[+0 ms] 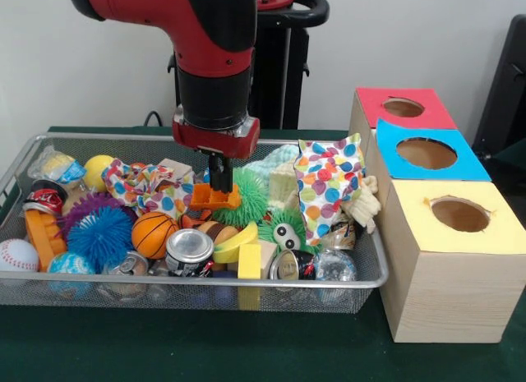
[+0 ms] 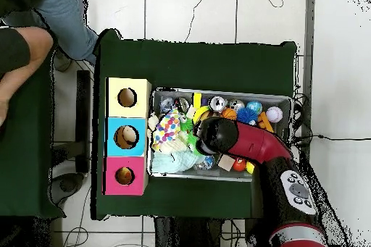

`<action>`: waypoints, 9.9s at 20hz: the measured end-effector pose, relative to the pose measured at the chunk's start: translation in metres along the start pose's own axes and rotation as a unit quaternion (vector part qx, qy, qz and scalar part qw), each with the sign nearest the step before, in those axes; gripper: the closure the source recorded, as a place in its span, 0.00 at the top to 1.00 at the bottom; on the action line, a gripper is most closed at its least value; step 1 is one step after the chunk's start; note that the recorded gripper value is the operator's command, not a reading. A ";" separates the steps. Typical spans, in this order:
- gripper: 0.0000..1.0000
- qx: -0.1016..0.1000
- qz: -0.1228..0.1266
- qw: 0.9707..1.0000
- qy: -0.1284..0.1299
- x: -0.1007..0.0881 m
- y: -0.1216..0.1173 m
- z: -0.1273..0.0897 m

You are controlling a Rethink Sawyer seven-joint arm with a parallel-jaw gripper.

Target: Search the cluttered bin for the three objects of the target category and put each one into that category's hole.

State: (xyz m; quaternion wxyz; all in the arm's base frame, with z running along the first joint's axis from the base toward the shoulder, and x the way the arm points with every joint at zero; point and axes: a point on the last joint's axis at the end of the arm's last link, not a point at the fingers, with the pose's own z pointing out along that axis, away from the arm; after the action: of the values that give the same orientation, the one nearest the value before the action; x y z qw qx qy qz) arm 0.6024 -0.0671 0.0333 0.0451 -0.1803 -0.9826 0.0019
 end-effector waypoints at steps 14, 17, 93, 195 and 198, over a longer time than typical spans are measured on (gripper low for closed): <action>0.00 0.005 -0.002 1.000 0.005 0.002 0.001 -0.010; 0.00 0.007 0.002 1.000 0.014 0.003 -0.004 -0.015; 0.00 0.042 -0.002 0.999 0.019 -0.075 -0.171 0.047; 0.00 0.044 0.027 0.999 -0.006 -0.017 0.002 0.029; 0.00 0.041 0.044 0.998 -0.011 -0.020 -0.017 0.011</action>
State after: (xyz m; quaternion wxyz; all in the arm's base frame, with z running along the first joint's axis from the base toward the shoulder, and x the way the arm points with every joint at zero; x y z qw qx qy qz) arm 0.6139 -0.0894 0.0205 0.0415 -0.2209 -0.9733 0.0461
